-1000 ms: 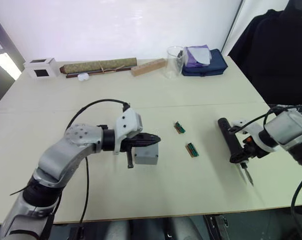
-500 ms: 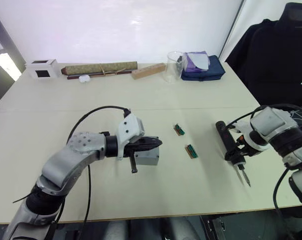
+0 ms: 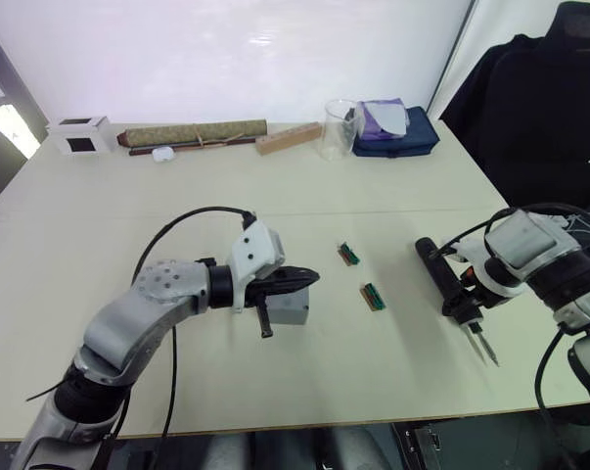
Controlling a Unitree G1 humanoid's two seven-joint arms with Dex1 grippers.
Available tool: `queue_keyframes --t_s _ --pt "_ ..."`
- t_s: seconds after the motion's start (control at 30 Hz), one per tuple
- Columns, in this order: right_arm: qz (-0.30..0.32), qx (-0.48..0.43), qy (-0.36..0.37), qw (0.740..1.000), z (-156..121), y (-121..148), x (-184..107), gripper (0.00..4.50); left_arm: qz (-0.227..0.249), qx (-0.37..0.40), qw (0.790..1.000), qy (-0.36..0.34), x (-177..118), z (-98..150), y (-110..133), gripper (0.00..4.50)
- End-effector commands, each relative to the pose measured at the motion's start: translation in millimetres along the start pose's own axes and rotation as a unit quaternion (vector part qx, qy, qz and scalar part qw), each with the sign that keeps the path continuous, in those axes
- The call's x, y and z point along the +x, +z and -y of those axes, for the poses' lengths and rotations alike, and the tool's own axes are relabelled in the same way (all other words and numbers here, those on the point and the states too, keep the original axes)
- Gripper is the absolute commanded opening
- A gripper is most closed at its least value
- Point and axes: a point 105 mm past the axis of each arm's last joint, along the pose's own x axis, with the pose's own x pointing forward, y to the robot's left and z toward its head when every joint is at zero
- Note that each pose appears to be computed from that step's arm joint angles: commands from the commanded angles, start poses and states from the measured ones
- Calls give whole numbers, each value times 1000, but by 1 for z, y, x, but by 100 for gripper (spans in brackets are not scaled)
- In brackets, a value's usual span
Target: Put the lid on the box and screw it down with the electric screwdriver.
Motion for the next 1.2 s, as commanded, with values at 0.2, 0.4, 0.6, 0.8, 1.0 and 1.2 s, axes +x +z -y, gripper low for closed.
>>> queue_keyframes --t_s 0.2,0.4,0.6,0.8,1.0,1.2 --pt "221 29 172 960 -38 73 -70 212 13 -11 1000 20 -20 -19 2 0" --pt "500 -32 278 820 -66 100 -158 212 -4 -28 998 53 -43 -46 -6 0" --pt "694 -79 244 673 -106 91 -190 212 -30 -36 998 51 -54 -61 -15 0" --pt "744 -122 216 621 -169 71 -163 212 -38 -42 998 25 -41 -58 -18 0" --pt "733 -178 211 622 -203 54 -142 212 -49 -39 998 -14 -23 -42 -23 0" --pt "717 -210 205 632 -213 49 -126 212 -94 -30 995 -15 -13 -41 -54 0"
